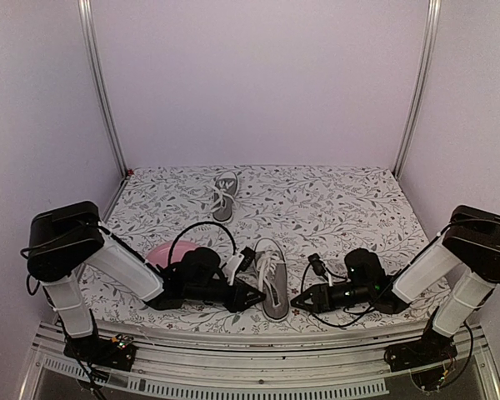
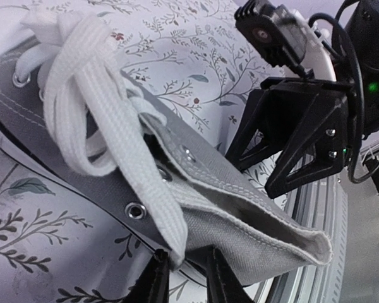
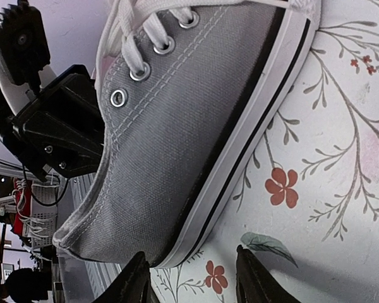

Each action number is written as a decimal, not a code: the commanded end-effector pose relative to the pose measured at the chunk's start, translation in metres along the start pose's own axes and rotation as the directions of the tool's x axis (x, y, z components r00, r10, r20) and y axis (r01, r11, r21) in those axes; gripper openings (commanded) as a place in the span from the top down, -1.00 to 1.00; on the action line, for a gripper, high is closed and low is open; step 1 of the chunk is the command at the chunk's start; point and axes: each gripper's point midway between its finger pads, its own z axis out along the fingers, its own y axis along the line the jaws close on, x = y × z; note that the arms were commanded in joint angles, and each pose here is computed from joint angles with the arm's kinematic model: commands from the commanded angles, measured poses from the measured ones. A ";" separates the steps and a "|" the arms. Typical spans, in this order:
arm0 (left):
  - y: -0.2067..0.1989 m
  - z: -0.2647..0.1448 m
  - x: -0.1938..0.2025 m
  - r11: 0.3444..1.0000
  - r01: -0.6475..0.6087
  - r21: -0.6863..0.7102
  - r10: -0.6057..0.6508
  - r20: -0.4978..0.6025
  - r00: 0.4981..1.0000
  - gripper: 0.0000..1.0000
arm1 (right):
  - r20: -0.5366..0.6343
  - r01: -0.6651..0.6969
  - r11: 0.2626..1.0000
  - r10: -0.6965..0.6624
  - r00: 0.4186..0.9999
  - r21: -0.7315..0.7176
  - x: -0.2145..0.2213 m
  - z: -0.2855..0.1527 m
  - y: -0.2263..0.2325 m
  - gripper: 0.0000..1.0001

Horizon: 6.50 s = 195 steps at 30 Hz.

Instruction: Tie the shoes

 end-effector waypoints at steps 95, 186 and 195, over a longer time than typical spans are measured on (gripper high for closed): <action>0.036 -0.012 -0.076 0.911 0.410 0.044 -0.406 -0.081 0.910 0.71 | 0.146 0.324 0.940 -0.338 0.930 0.110 -0.180 0.015 0.001 -0.28; 0.027 -0.018 -0.041 0.898 0.432 0.083 -0.426 -0.086 0.901 1.00 | 0.118 0.295 0.955 -0.293 0.949 0.001 -0.195 0.048 0.008 0.96; 0.024 -0.019 -0.029 0.890 0.450 0.076 -0.442 -0.101 0.891 1.00 | 0.175 0.166 0.983 -0.178 0.968 0.081 -0.205 0.042 -0.023 0.96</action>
